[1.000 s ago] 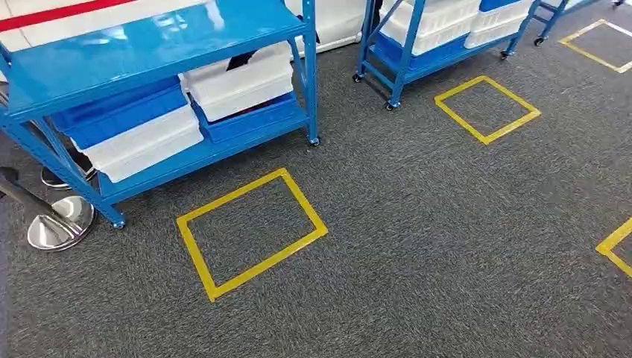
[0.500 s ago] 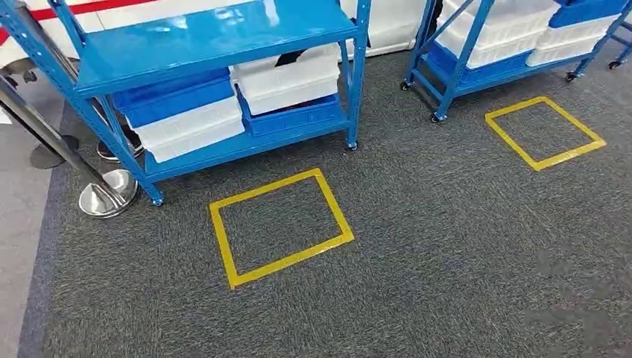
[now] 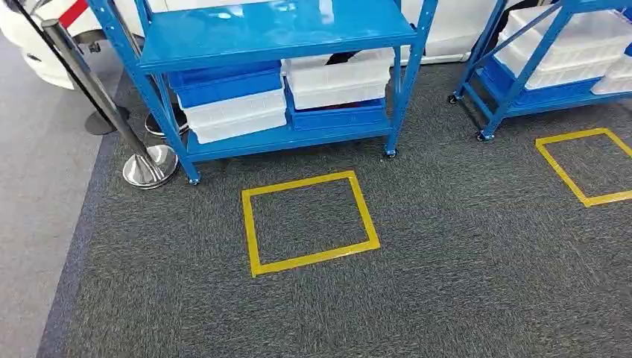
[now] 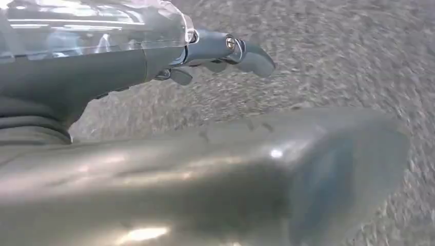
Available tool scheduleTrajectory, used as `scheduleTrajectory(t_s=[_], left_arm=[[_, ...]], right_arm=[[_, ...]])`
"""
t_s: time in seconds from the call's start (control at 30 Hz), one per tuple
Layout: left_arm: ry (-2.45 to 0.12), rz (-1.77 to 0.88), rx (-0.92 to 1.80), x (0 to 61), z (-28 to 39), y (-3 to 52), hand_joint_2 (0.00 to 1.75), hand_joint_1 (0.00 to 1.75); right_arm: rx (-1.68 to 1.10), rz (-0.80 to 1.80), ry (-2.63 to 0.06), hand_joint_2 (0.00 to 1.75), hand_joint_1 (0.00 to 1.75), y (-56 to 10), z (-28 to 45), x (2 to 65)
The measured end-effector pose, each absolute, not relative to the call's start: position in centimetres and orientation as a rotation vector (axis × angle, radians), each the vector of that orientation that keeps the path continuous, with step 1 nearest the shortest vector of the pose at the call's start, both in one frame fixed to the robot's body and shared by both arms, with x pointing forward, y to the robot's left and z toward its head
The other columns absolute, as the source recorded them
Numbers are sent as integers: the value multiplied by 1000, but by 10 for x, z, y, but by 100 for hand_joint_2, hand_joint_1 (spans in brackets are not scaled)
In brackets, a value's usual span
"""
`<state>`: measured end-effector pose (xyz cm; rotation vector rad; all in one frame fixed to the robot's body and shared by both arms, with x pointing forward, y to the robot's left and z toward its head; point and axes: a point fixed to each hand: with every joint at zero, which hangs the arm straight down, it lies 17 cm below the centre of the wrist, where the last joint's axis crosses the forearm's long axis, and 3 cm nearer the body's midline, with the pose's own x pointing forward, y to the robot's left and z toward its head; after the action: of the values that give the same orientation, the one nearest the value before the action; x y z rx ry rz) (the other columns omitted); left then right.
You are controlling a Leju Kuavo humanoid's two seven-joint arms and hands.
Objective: Take the parts from the cabinet and place them on the table.
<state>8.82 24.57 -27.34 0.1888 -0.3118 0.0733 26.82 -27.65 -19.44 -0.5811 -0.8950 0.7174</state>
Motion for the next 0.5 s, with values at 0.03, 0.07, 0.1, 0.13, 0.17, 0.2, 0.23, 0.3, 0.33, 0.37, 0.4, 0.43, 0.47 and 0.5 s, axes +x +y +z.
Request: scheduleTrajectory(t_s=[0.03,0.07,0.1,0.13,0.17,0.2,0.23,0.3,0.33,0.37,0.4,0.43,0.47,0.5], left_arm=[[-309,80,185,90,-273,245,0,0],[-309,101,174,94,-273,244,0,0],[-309,122,164,97,-273,242,0,0],[-304,146,158,96,-273,241,0,0],[-299,162,155,96,-273,241,0,0],[-290,179,154,93,-273,241,0,0],[-279,191,154,90,-274,241,0,0],[-261,230,153,86,-275,240,0,0],[-254,251,155,85,-275,242,0,0],[-247,267,158,85,-275,243,0,0],[-241,280,161,84,-275,243,0,0],[-233,293,165,83,-276,244,0,0],[-230,299,167,84,-276,245,0,0],[-224,301,172,81,-276,246,0,0]], right_arm=[[-582,717,-892,0,0,-277,-195,268],[-582,717,-886,0,0,-277,-196,266],[-580,718,-878,0,0,-276,-197,263],[-577,721,-872,0,0,-276,-199,259],[-574,723,-867,0,0,-276,-201,256],[-573,725,-863,0,0,-276,-202,254],[-572,729,-861,0,0,-275,-203,252],[-570,735,-860,0,0,-275,-203,250],[-568,738,-861,0,0,-273,-203,251],[-567,739,-861,0,0,-273,-203,251],[-564,740,-859,0,0,-271,-204,249],[-563,740,-856,0,0,-271,-205,248],[-562,739,-857,0,0,-270,-204,248],[-559,739,-855,0,0,-268,-205,246]])
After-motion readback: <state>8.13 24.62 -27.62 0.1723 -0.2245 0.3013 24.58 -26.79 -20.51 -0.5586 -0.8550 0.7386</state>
